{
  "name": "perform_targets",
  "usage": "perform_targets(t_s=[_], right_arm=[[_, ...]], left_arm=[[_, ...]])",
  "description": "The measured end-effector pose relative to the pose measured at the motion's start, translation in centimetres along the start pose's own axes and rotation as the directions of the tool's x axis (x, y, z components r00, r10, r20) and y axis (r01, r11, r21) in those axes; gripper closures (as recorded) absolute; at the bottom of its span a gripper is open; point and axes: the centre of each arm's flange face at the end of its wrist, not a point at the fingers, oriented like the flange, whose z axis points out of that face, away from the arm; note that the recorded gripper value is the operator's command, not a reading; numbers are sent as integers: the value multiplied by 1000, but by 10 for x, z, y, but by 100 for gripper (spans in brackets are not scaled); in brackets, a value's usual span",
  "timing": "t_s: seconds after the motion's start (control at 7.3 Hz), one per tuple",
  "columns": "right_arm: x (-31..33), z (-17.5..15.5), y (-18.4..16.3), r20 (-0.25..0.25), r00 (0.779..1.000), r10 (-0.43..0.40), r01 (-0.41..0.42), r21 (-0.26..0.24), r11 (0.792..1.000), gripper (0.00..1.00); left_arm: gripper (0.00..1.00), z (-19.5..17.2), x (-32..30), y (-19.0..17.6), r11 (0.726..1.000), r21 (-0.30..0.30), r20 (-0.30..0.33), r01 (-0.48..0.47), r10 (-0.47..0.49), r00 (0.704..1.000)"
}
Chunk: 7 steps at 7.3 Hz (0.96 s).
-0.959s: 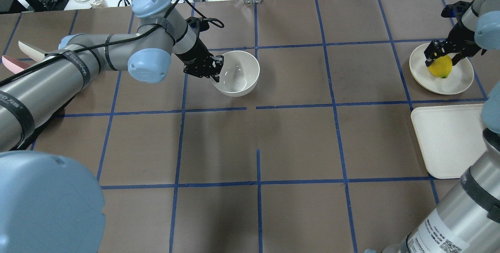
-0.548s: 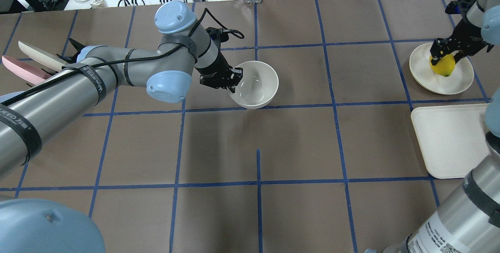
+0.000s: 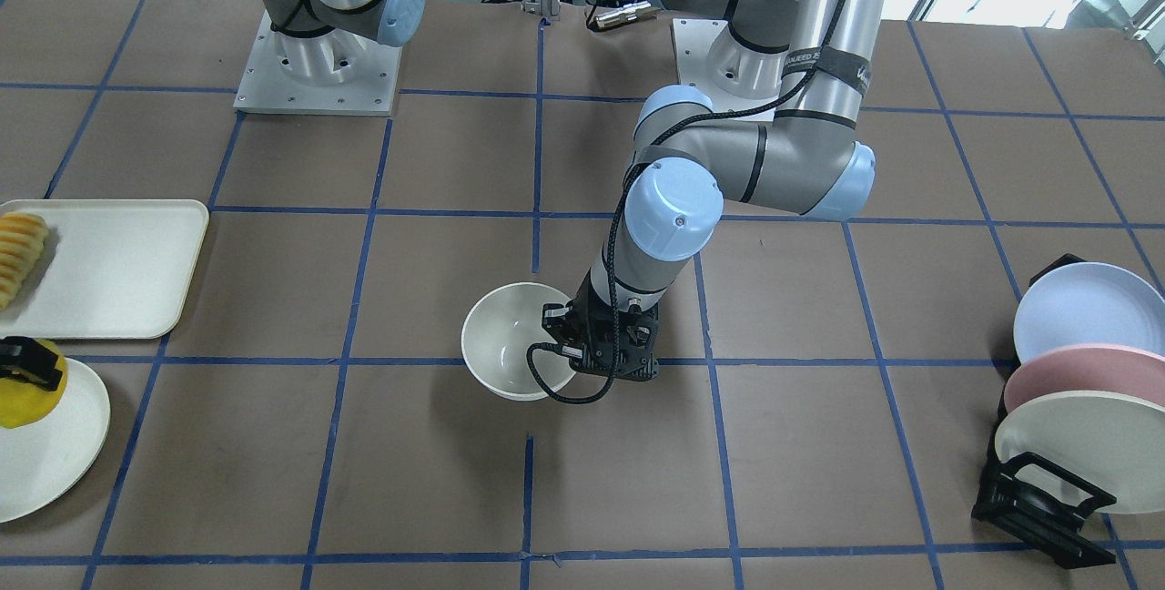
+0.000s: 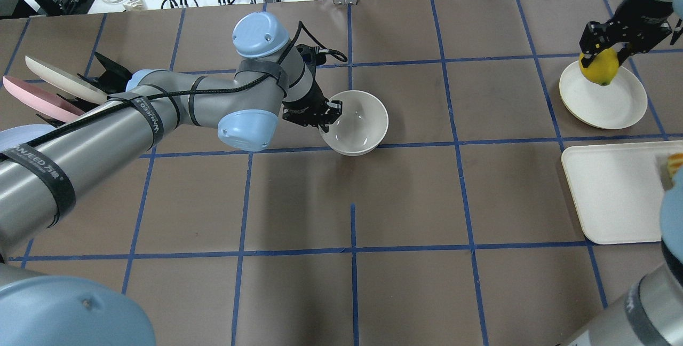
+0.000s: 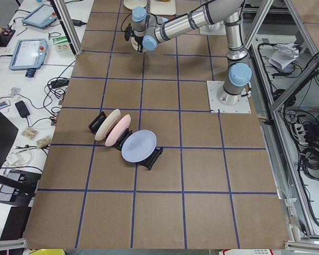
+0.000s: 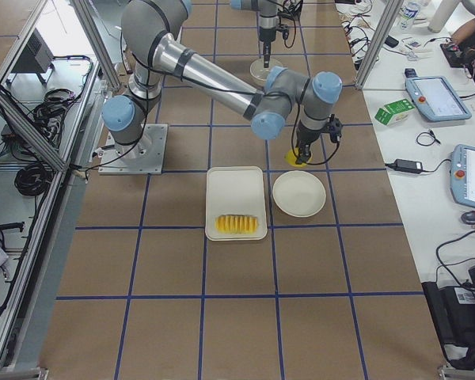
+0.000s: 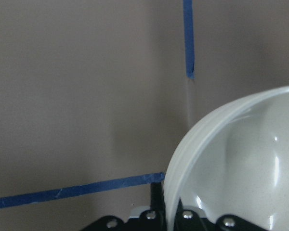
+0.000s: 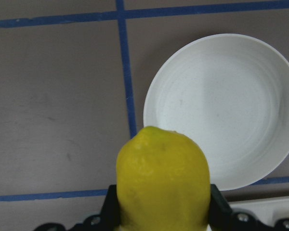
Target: Place bowl and put lemon in it
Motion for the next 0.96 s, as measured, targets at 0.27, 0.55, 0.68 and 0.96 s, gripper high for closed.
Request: perform_targets(t_s=[0.27,0.55,0.68,0.96], right_arm=[[-91,-34,18,-6,1000,-2,2,6,1000,100],[-173,-50,36,-11,1000,-8,9,19,1000,100],[-212,-53,45,-7,1000,16,-16,26,1000,100],[-286,-53,64,21,998,54,-55,33,998,100]], left_arm=[[17,14,-4,5,1000,-2,3,10,-10,1000],[0,9,-17,1,1000,22,54,21,-23,998],[0,-7,-30,-5,999,39,80,38,-41,996],[0,-67,-45,-10,997,37,116,67,-71,991]])
